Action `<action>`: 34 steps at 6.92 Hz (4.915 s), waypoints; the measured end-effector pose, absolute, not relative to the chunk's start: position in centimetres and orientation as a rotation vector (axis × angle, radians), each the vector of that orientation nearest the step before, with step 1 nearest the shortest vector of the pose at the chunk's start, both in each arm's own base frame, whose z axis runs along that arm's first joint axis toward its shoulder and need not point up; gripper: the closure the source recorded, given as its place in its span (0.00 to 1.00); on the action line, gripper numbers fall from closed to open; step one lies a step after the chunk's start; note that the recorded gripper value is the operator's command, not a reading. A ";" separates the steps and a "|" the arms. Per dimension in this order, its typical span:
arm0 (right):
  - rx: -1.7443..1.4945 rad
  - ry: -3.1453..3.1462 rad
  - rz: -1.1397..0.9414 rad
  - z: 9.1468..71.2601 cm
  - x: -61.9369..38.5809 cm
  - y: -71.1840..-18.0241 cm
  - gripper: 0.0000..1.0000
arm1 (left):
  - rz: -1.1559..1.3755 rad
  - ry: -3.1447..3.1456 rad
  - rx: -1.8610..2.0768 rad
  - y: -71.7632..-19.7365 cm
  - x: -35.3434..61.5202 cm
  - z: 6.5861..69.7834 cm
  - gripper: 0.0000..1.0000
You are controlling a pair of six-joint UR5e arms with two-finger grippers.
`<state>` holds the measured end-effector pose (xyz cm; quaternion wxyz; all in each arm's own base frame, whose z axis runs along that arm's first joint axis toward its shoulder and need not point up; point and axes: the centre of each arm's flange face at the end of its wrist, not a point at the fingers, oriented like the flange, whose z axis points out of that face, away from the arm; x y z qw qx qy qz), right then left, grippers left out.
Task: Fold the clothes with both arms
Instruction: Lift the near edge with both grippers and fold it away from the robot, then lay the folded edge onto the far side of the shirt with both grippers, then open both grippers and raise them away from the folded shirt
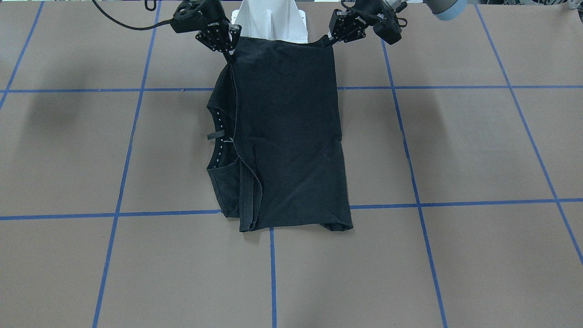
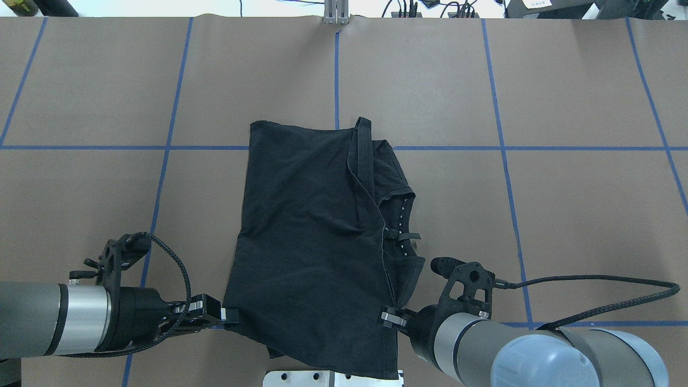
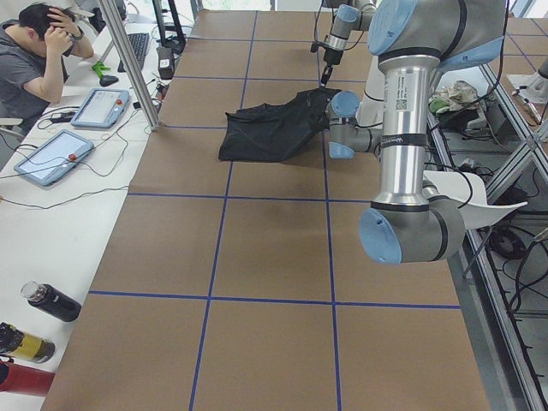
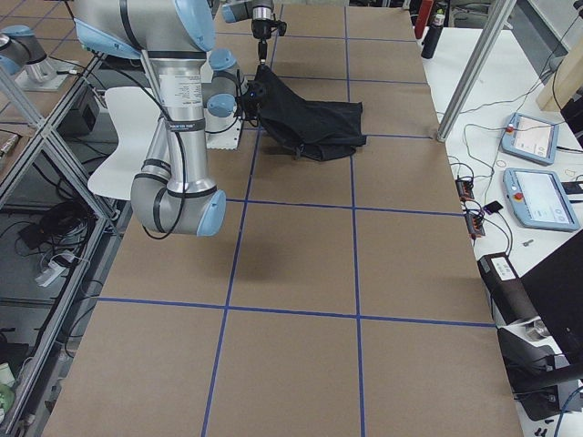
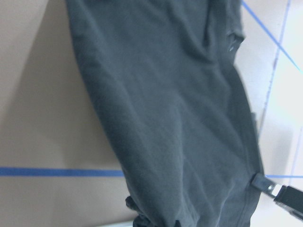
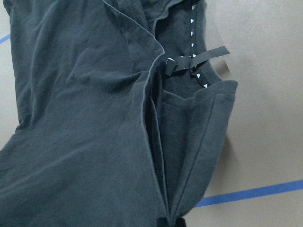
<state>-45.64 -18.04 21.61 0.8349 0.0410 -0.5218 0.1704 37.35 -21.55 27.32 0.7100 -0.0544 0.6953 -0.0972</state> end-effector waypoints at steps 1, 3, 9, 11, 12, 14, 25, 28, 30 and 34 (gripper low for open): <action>0.095 -1.099 0.372 21.4 -46.1 -18.7 1.00 | -0.219 1.528 -0.116 -21.8 37.5 27.3 1.00; 0.149 -1.070 0.442 21.0 -48.9 -23.5 1.00 | -0.265 1.497 -0.062 -24.7 38.0 27.6 1.00; 0.324 -1.008 0.538 19.0 -48.5 -37.4 1.00 | -0.374 1.360 0.173 -38.0 40.0 23.0 1.00; 0.346 -0.967 0.554 19.0 -49.4 -41.2 1.00 | -0.386 1.317 0.214 -41.5 41.5 23.2 1.00; 0.353 -0.942 0.563 19.1 -50.4 -43.2 1.00 | -0.381 1.289 0.237 -43.1 42.2 23.8 1.00; 0.354 -0.883 0.568 19.8 -52.5 -46.6 1.00 | -0.370 1.214 0.268 -46.6 44.3 26.0 1.00; 0.351 -0.815 0.533 23.1 -53.9 -53.7 1.00 | -0.325 1.075 0.367 -56.0 45.7 27.8 0.84; 0.345 -0.783 0.531 24.2 -54.3 -54.7 0.00 | -0.334 1.070 0.367 -56.9 45.8 27.8 0.00; 0.279 -0.801 0.512 23.5 -52.6 -57.7 0.00 | -0.362 1.071 0.363 -59.0 43.3 27.8 0.00; 0.193 -0.974 0.407 16.5 -49.4 -55.2 0.93 | -0.118 1.052 0.388 -60.7 36.3 32.5 0.00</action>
